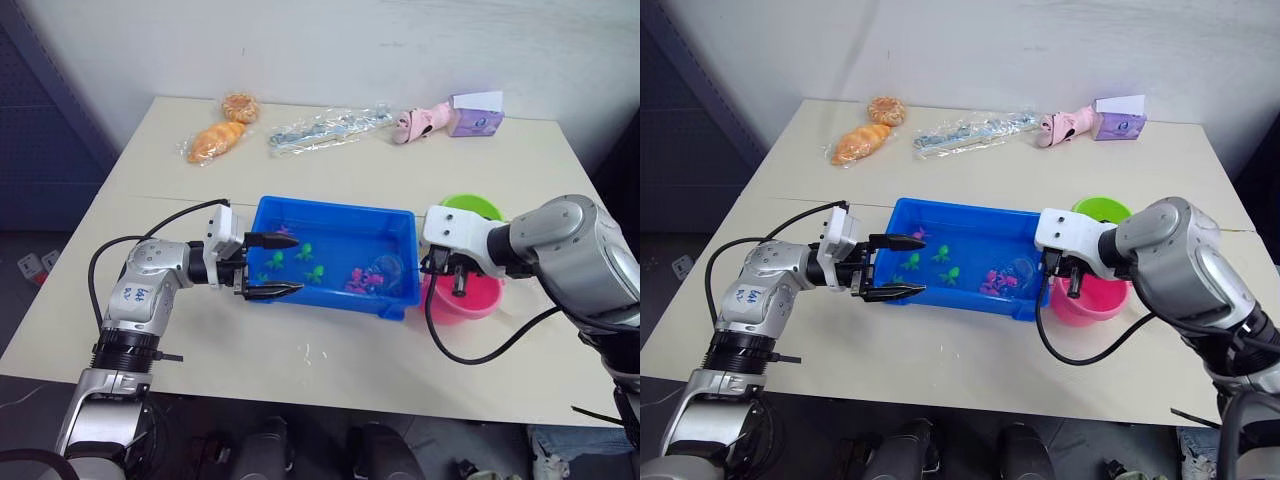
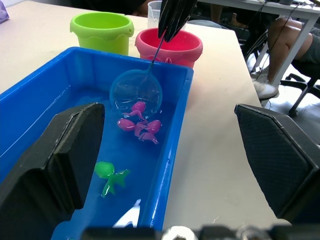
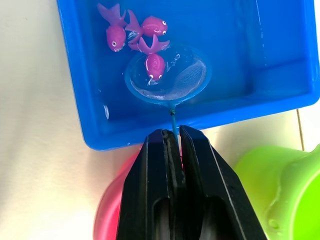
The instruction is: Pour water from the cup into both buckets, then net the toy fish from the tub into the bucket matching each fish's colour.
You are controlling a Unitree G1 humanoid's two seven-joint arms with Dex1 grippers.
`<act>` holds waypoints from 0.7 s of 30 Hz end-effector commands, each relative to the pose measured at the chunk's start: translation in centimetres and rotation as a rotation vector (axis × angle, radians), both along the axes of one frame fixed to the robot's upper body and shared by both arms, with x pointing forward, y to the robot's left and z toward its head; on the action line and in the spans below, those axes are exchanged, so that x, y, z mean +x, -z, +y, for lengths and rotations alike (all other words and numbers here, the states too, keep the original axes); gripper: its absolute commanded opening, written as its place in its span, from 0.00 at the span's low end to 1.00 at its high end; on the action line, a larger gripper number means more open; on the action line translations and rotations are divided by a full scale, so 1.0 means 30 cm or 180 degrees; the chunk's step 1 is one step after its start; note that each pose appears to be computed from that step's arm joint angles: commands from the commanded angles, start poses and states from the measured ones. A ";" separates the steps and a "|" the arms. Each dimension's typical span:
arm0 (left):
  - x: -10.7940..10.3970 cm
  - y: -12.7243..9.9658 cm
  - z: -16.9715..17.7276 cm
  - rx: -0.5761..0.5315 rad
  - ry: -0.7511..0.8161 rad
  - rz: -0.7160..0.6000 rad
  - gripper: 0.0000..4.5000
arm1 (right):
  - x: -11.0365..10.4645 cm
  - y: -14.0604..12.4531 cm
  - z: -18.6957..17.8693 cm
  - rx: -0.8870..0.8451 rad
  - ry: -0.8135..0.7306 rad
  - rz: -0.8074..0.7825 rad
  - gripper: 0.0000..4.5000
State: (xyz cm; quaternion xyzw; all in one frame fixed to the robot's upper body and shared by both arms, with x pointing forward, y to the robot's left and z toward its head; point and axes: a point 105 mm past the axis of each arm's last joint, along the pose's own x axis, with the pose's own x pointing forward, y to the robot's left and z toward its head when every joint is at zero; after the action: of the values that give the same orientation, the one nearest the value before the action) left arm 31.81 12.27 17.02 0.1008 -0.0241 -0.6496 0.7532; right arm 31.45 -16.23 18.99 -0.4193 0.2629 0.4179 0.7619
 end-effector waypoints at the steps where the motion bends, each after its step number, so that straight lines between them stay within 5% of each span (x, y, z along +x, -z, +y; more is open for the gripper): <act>1: -0.010 -0.020 -0.002 0.0042 0.0026 -0.0122 0.99 | -0.010 -0.066 -0.022 0.0128 0.0070 -0.0195 0.00; 12: -0.008 -0.054 0.006 -0.0025 0.0045 -0.0028 0.99 | -0.078 -0.160 -0.069 0.0802 0.0315 -0.0276 0.00; 21: -0.008 -0.080 -0.028 -0.0052 0.0197 -0.0048 0.99 | -0.179 -0.197 -0.182 0.1414 0.0983 -0.0552 0.00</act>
State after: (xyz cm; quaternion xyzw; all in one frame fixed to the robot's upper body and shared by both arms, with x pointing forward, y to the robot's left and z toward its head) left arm 31.93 12.22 17.78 0.0876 -0.0104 -0.6550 0.7505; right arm 27.51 -20.42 23.49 -0.2485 0.1957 0.3486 0.8823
